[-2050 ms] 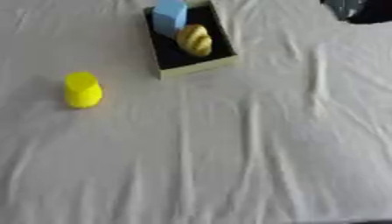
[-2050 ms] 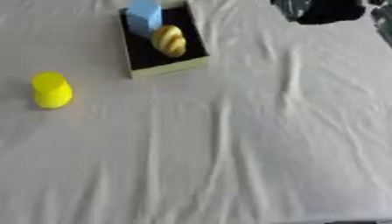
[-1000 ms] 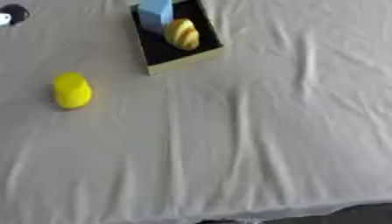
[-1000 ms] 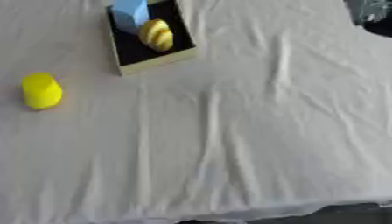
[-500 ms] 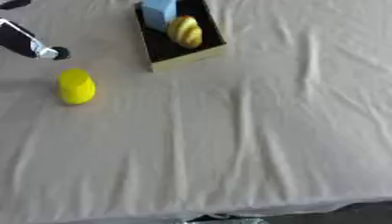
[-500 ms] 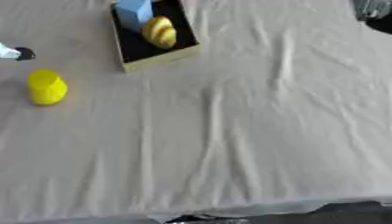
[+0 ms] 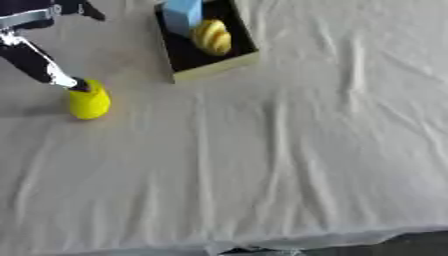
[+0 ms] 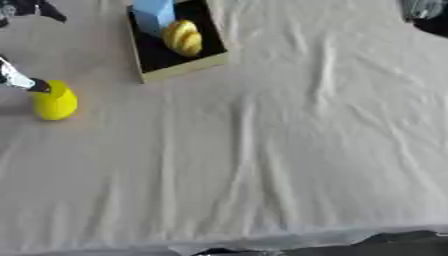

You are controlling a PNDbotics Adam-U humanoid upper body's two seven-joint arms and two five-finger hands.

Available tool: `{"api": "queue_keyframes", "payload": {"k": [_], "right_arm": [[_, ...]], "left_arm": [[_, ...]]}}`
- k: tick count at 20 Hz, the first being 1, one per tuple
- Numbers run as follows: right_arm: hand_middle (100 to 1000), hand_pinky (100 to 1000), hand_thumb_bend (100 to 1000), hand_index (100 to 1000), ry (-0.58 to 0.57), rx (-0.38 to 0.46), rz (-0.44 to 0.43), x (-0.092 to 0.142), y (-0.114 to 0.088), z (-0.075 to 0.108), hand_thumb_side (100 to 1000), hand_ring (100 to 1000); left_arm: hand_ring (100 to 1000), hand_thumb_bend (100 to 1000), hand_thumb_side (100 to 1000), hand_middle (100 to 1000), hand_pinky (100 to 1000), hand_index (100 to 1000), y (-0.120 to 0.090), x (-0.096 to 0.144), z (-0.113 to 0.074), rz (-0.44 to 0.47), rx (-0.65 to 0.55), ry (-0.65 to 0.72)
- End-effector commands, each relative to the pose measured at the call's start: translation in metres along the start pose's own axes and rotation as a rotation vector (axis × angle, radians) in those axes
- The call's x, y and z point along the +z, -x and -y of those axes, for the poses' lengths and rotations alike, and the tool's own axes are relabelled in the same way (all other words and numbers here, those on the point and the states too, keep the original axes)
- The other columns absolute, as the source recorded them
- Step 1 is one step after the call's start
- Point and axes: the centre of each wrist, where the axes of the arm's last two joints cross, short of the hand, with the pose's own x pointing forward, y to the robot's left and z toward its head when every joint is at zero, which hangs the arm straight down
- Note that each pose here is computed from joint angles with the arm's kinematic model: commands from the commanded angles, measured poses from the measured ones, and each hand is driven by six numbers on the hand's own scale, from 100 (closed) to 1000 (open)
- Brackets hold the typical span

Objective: Pick up objects on the table and place them in the box.

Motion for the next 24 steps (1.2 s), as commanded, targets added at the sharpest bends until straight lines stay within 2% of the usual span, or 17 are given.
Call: {"api": "queue_keyframes", "payload": {"k": [1, 5, 13, 24], "right_arm": [[653, 965, 100, 891, -0.001, 0.007, 0.019, -0.005, -0.005, 0.005, 161, 876], [648, 967, 100, 890, -0.002, -0.002, 0.003, -0.004, -0.004, 0.003, 215, 872], [642, 973, 100, 889, -0.004, -0.013, -0.016, -0.002, -0.004, 0.001, 323, 872], [637, 978, 100, 889, 0.017, -0.031, -0.039, -0.001, -0.003, 0.001, 368, 870]], "left_arm": [[884, 717, 418, 821, 933, 921, 0.005, 0.015, -0.015, -0.028, -0.012, -0.004], [885, 716, 389, 819, 934, 922, 0.005, 0.014, -0.013, -0.052, 0.003, -0.012], [888, 719, 401, 815, 934, 924, 0.010, 0.011, -0.001, -0.056, 0.013, 0.099], [888, 698, 371, 821, 934, 924, 0.016, 0.003, 0.010, -0.082, 0.026, 0.162]]}}
